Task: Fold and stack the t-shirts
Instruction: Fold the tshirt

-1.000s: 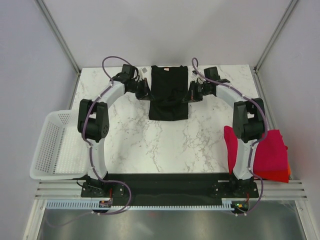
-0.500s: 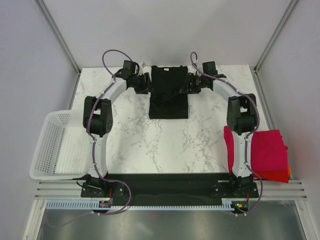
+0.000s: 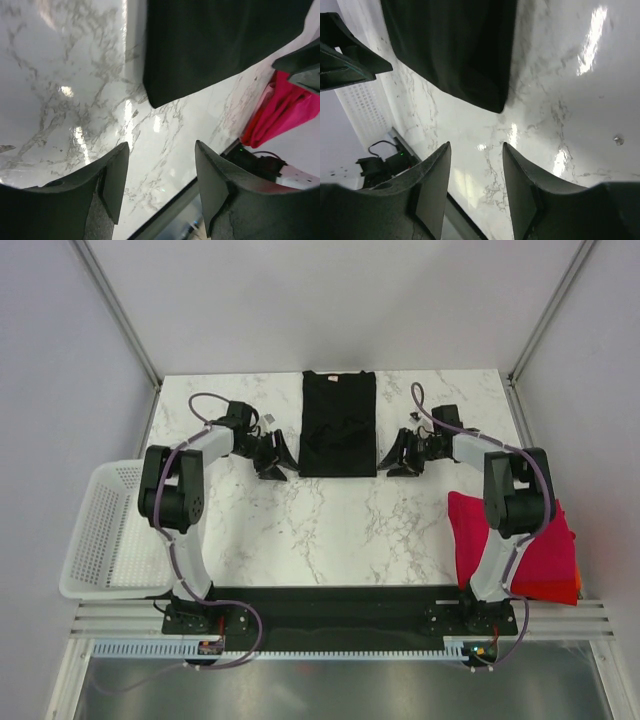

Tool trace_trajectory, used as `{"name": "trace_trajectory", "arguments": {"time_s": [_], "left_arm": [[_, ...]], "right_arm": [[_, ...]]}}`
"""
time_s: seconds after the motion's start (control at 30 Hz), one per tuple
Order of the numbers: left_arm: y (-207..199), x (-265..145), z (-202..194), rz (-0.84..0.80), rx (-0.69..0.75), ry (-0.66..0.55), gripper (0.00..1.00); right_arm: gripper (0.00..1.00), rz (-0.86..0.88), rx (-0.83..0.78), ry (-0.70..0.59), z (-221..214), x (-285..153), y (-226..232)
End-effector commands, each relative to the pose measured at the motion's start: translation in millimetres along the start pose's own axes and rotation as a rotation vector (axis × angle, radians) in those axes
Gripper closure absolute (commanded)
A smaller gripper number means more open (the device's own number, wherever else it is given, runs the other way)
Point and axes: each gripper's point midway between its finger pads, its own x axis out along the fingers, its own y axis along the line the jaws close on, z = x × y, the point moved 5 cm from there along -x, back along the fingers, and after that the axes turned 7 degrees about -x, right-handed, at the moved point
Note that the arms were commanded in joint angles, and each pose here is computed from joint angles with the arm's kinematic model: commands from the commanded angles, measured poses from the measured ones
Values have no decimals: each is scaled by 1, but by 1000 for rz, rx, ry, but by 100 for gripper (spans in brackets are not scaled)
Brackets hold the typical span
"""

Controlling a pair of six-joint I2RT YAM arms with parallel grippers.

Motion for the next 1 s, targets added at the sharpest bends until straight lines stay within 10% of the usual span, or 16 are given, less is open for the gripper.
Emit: {"name": "trace_trajectory", "arguments": {"time_s": [0.0,0.77,0.97], "left_arm": [[-10,7,-14,-164,-164,112,37],[9,59,10,-94,-182,108,41],[9,63,9,-82,-178,108,75]], "right_arm": [[46,166,211,52,-18,15,1],[50,98,267,88,-9,57,-31],[62,106,260,91,-8,66,-33]]}}
